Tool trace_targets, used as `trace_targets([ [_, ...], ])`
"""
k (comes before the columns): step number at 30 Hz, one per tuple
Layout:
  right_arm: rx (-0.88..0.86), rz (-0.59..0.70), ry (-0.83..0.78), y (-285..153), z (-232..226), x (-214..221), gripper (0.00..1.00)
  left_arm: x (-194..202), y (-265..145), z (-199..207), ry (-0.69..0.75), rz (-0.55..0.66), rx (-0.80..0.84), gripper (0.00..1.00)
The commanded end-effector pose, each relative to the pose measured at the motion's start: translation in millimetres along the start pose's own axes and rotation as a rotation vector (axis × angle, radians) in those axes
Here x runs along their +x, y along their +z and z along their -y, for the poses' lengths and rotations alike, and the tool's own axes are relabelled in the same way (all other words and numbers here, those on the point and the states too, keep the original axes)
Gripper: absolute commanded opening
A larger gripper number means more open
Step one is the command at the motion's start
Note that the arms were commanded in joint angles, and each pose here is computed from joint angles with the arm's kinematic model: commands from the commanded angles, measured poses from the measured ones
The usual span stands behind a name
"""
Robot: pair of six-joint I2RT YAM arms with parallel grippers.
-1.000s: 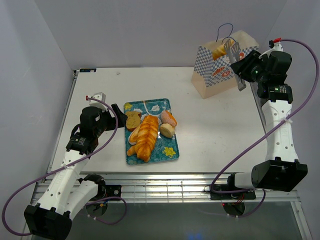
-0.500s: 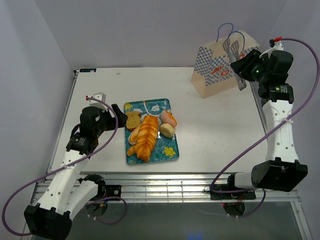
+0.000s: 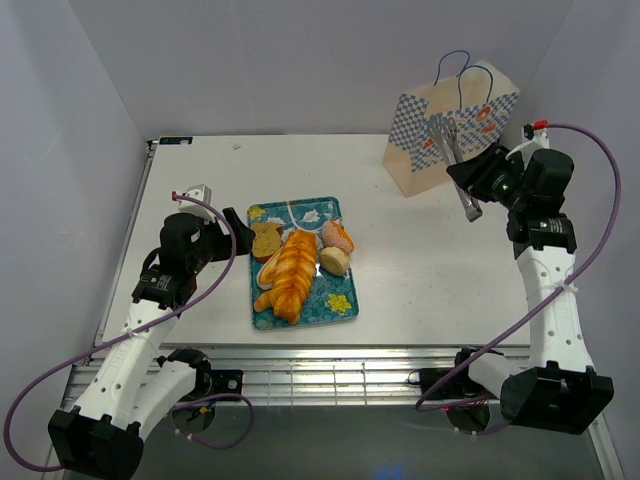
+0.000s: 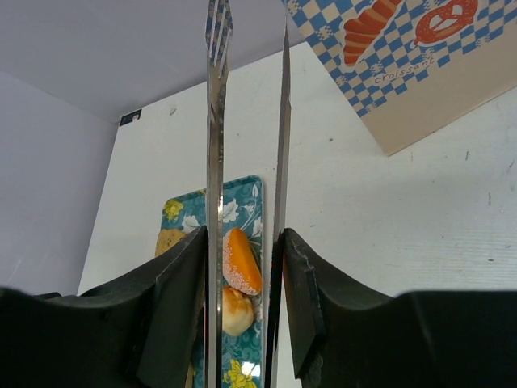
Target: Place the fake bread into the paper bag
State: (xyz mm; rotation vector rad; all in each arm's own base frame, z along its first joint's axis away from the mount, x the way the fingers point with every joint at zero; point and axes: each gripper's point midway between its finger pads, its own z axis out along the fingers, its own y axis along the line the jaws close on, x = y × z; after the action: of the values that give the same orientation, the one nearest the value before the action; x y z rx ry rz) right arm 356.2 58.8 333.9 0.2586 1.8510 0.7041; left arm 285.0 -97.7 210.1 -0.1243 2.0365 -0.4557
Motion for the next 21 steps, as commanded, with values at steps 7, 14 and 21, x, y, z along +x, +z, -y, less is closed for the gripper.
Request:
trace_targets([
  [7, -0.202, 0.019, -0.097, -35, -43, 29, 0.47, -10, -4, -1, 0.001, 0.041, -0.012, 0.98],
  [14, -0.238, -0.045, -0.155, -45, -41, 70, 0.48, -18, -6, -23, -0.051, 0.085, -0.150, 0.98],
  [21, -0.234, -0.085, -0.160, -45, -32, 88, 0.48, -12, -1, -34, -0.074, 0.061, -0.218, 0.98],
])
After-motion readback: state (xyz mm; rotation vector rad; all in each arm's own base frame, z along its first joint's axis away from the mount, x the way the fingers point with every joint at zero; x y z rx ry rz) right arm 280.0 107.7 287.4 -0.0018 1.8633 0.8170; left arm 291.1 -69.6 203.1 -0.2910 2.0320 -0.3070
